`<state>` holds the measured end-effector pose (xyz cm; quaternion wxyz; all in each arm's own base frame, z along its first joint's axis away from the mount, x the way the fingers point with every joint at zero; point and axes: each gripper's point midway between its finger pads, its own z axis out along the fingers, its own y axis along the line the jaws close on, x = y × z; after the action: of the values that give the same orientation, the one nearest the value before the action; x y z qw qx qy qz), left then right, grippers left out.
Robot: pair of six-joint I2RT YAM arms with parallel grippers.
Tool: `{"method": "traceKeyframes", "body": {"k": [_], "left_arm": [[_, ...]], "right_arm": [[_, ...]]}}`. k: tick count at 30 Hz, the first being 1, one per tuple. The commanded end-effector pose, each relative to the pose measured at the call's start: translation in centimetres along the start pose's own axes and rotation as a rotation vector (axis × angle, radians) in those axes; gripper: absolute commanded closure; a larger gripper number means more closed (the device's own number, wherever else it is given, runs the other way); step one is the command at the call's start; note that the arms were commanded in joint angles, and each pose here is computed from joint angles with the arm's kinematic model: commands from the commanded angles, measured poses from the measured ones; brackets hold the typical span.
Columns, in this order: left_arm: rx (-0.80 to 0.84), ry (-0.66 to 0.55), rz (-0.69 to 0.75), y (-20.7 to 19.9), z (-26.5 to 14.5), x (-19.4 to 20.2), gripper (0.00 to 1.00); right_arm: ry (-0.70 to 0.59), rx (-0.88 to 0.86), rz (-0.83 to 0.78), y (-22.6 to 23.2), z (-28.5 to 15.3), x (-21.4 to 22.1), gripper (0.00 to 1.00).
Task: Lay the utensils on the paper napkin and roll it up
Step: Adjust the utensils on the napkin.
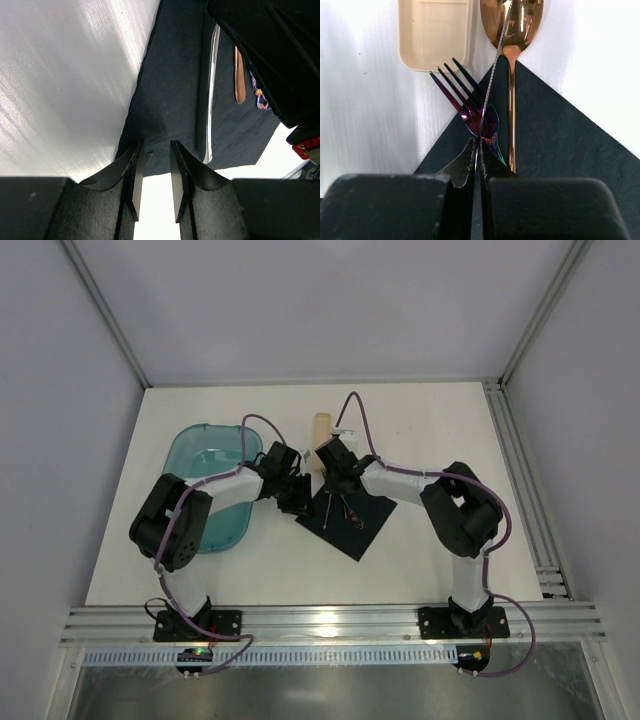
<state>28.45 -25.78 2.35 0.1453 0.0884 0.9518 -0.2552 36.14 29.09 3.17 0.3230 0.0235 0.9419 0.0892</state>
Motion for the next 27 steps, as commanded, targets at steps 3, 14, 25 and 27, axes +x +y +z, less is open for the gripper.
{"method": "traceKeyframes", "body": {"k": [3,14,25,27], "left_arm": [[-0.098,0.034,0.005,2.0,-0.4,1.1,0.68],[-0.098,0.024,0.005,1.8,-0.7,0.8,0.68],[-0.096,0.023,-0.003,1.8,-0.7,1.0,0.68],[-0.095,0.021,-0.005,1.8,-0.6,0.9,0.68]], "right_arm": [[-0.069,-0.071,-0.075,0.6,-1.6,-2.2,0.92],[-0.006,-0.148,-0.069,0.9,-5.3,-1.1,0.69],[0.054,-0.114,0.000,1.9,-5.5,2.5,0.70],[0.065,-0.096,-0.017,2.0,-4.7,3.3,0.73]]}}
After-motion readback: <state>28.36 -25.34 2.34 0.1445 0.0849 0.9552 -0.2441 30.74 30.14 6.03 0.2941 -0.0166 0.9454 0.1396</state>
